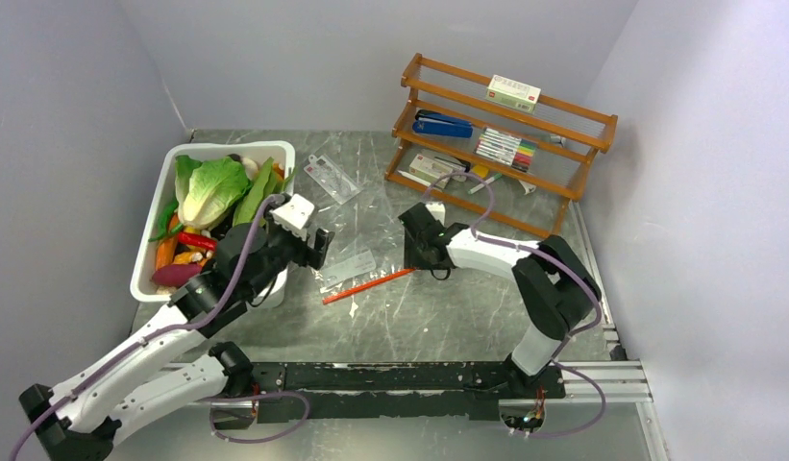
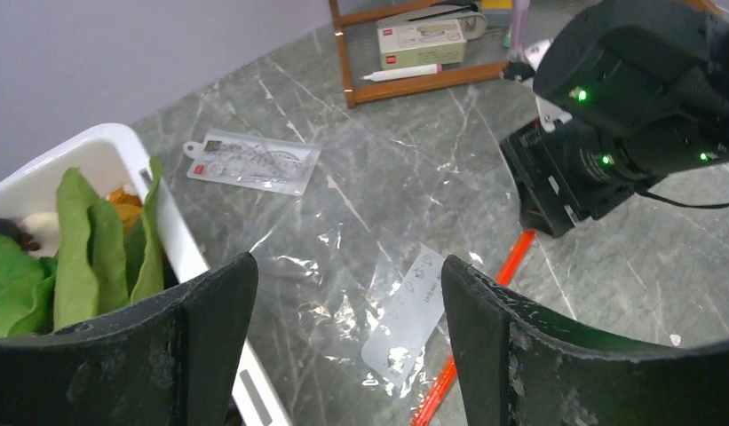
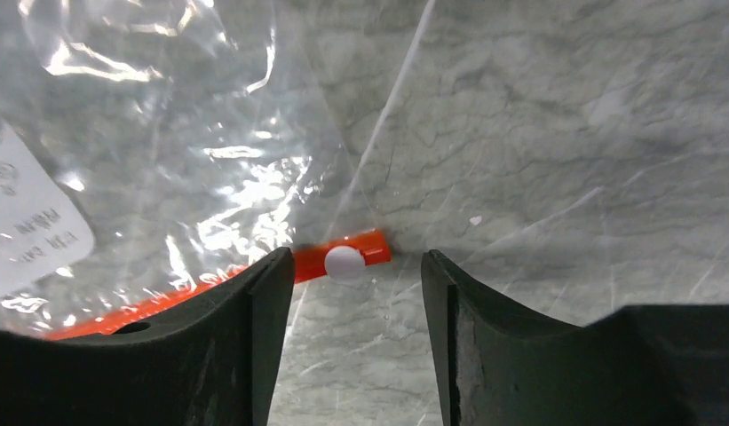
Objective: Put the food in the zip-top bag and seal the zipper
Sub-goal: Pick up the zipper food storage bag at the center of the board.
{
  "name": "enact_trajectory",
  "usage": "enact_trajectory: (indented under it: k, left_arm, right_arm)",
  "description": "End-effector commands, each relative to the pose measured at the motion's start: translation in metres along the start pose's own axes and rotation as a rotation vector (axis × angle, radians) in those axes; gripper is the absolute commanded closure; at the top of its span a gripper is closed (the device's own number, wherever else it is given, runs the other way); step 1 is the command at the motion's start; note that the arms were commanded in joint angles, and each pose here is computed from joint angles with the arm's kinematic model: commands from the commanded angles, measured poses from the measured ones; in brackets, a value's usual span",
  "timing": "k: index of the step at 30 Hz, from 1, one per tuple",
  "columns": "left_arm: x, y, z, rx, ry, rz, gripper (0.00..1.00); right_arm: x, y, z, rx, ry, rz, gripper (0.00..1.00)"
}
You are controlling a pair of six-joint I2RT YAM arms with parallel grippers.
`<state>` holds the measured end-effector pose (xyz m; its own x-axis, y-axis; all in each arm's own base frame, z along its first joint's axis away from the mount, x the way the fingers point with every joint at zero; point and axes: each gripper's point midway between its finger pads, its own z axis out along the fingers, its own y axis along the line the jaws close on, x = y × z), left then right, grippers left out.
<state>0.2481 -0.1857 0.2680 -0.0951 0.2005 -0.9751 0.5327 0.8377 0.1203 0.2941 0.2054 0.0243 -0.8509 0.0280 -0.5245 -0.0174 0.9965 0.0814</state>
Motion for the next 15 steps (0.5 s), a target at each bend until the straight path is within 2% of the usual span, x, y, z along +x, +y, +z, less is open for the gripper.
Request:
enact_trajectory:
  k: [1, 3, 5, 8, 12, 15]
  left_arm:
    - [0.018, 0.010, -0.011, -0.055, 0.034, -0.004, 0.25]
    - [0.020, 0.009, -0.013, -0.047, 0.025, -0.007, 0.24]
    - [0.022, 0.008, -0.013, -0.042, 0.017, -0.007, 0.25]
    - [0.025, 0.007, -0.013, -0.034, 0.025, 0.010, 0.24]
    - [0.027, 0.005, -0.012, -0.024, 0.034, 0.020, 0.23]
    - [0.027, 0.003, -0.011, -0.009, 0.034, 0.023, 0.23]
  right_arm:
    - [0.018, -0.004, 0.008, 0.037, 0.040, -0.030, 0.44]
    - [0.023, 0.003, 0.013, 0.002, 0.048, -0.024, 0.44]
    - [0.030, -0.005, 0.019, 0.059, 0.064, -0.028, 0.47]
    - [0.043, -0.020, 0.025, 0.145, 0.082, -0.049, 0.58]
    - [0.052, -0.023, 0.031, 0.138, 0.073, -0.042, 0.78]
    - [0.049, -0.027, 0.029, 0.147, 0.045, -0.032, 0.88]
